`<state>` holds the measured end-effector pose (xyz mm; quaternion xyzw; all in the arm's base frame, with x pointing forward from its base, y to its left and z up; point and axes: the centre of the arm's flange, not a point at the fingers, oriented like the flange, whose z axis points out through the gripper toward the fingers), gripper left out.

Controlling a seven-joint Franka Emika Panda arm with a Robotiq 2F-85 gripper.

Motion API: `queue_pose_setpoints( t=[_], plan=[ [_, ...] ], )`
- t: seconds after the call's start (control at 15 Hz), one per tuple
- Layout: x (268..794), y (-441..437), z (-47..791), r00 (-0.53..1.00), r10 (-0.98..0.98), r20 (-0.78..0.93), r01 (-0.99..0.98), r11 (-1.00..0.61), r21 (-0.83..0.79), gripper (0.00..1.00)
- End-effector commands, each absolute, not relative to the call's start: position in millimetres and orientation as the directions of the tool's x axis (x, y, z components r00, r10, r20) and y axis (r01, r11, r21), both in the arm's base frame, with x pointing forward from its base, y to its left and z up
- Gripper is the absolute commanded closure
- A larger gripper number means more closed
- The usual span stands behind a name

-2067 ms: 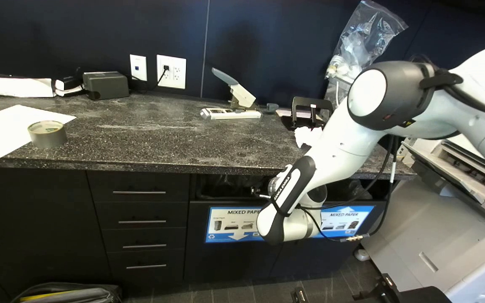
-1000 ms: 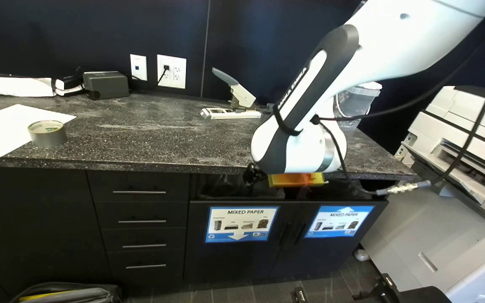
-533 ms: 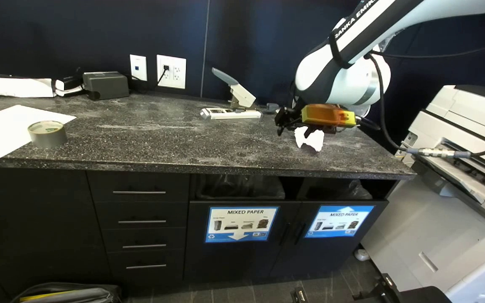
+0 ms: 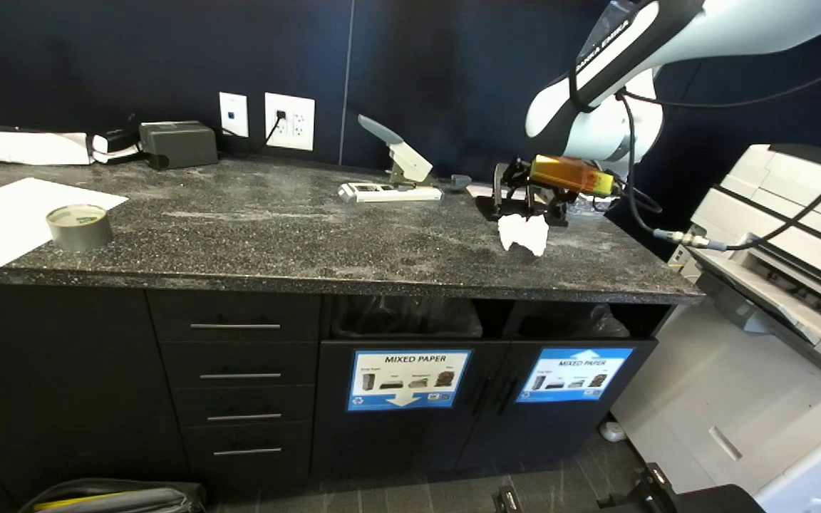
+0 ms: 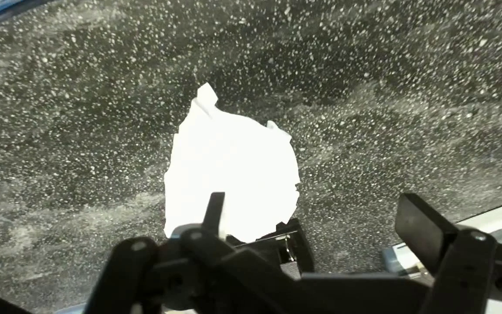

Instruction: Put two papers in the bin to the right and two in the left

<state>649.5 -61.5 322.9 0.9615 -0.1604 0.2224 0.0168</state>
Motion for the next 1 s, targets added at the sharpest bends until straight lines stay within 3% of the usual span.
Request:
queue_pose_setpoints(
  t=[0.0,0.53,0.93],
  plan=[
    [716.7,-58.0,310.1,0.809,-0.400,0.430,-0.426,-0.904,-0.040,0.00],
    [769.0,-129.3,282.8,0.808,-0.486,0.333,-0.533,-0.844,0.058,0.00],
    [786.3,-177.3,273.7,0.835,-0.505,0.218,-0.518,-0.855,0.002,0.00]
  ],
)
